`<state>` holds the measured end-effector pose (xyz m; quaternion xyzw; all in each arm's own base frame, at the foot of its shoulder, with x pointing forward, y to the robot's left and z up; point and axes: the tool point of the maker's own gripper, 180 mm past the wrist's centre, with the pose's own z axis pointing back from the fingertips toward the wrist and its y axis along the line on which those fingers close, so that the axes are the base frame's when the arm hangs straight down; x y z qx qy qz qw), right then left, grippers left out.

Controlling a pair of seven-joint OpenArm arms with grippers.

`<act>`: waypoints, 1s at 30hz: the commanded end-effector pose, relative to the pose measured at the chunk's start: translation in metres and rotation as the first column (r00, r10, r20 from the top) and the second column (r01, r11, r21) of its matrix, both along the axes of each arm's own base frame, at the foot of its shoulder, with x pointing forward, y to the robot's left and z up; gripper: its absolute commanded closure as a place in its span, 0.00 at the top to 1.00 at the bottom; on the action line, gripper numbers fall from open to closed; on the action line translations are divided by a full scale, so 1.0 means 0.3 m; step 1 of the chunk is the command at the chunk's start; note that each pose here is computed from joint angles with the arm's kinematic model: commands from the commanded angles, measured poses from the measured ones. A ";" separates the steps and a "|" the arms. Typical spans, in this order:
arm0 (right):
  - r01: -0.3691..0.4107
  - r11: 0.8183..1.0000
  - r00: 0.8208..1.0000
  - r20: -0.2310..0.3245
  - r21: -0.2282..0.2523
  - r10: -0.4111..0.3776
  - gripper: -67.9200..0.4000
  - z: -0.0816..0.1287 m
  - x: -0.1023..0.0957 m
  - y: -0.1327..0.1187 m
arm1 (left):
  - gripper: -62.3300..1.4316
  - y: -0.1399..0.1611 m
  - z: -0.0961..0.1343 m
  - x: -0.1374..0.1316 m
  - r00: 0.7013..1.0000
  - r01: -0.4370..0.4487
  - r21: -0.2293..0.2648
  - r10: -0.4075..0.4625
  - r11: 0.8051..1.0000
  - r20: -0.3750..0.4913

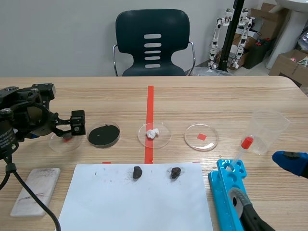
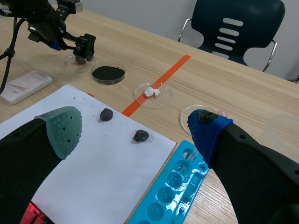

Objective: Return to the home posture

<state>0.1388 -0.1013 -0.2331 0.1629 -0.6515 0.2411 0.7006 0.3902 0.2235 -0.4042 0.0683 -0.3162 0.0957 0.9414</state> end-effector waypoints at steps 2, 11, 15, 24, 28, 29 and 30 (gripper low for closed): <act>0.007 1.000 1.000 0.025 0.010 -0.007 0.70 0.020 0.010 -0.004 | 1.00 0.014 0.041 0.034 0.999 0.001 0.011 -0.002 1.000 0.041; 0.007 1.000 1.000 0.025 0.010 -0.007 0.70 0.020 0.010 -0.004 | 1.00 0.011 0.057 0.043 0.997 0.028 0.013 -0.029 1.000 0.071; 0.007 1.000 1.000 0.026 0.010 -0.007 0.70 0.020 0.010 -0.004 | 1.00 -0.012 0.122 0.054 0.982 0.086 0.004 -0.085 0.996 0.169; 0.007 1.000 1.000 0.025 0.010 -0.007 0.70 0.020 0.010 -0.004 | 1.00 -0.082 0.346 -0.041 0.856 0.222 0.099 -0.243 0.970 0.457; 0.007 1.000 1.000 0.025 0.010 -0.007 0.70 0.020 0.010 -0.004 | 1.00 -0.171 0.458 -0.141 0.743 0.329 0.146 -0.351 0.933 0.570; 0.007 1.000 1.000 0.025 0.010 -0.007 0.70 0.020 0.010 -0.004 | 1.00 -0.197 0.484 -0.169 0.712 0.357 0.158 -0.377 0.921 0.593; 0.007 1.000 1.000 0.025 0.010 -0.007 0.70 0.020 0.010 -0.004 | 1.00 -0.224 0.506 -0.197 0.683 0.386 0.166 -0.402 0.907 0.610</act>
